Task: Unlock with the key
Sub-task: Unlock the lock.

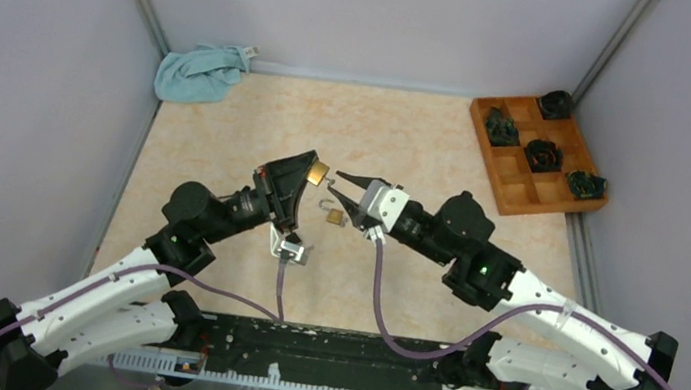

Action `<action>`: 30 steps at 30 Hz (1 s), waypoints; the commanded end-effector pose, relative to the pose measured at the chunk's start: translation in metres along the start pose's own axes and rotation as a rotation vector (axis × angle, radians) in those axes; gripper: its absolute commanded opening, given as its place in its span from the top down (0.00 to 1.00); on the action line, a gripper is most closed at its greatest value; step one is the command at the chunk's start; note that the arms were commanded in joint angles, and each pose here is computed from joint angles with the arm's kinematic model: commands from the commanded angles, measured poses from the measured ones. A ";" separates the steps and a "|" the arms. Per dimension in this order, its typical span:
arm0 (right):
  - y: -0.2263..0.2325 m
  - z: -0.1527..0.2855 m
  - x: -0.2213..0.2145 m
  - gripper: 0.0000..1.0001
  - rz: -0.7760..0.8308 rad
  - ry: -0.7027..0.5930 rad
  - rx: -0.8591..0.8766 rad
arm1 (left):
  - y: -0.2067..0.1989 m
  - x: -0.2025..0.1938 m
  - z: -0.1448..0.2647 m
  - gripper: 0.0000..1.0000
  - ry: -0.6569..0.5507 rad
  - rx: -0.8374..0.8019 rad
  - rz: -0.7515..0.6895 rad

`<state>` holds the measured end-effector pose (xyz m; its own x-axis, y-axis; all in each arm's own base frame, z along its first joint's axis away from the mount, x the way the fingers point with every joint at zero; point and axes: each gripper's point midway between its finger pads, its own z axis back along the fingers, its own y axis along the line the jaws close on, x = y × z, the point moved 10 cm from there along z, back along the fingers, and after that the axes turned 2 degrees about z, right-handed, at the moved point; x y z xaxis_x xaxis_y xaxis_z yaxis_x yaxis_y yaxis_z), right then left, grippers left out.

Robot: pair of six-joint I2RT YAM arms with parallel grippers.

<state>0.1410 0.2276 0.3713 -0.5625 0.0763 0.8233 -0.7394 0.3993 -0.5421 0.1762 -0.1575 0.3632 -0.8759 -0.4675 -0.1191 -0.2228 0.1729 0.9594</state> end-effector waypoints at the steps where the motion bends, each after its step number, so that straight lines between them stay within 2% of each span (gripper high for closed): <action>1: -0.011 -0.006 0.025 0.70 0.053 -0.076 -0.026 | 0.021 0.002 0.001 1.00 -0.019 0.059 -0.031; 7: -0.011 -0.010 0.023 0.78 0.080 -0.055 -0.029 | 0.023 0.002 0.002 1.00 -0.018 0.063 -0.026; 13: -0.007 -0.012 0.015 0.80 0.114 -0.002 -0.026 | 0.025 0.002 0.003 1.00 -0.013 0.068 -0.026; 17: -0.009 -0.012 0.014 0.85 0.111 0.010 -0.046 | 0.025 0.003 0.004 1.00 -0.018 0.070 -0.026; 27: -0.007 -0.016 0.019 1.00 0.029 -0.038 -0.057 | 0.024 0.005 0.006 1.00 -0.029 0.068 -0.045; 30: -0.003 -0.020 0.017 1.00 -0.027 -0.039 -0.053 | 0.023 0.006 0.007 1.00 -0.035 0.068 -0.064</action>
<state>0.1424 0.2408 0.3654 -0.5788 0.1345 0.8043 -0.7175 0.3848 -0.5807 0.1731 -0.1543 0.3638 -0.8740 -0.4684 -0.1292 -0.2274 0.1592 0.9607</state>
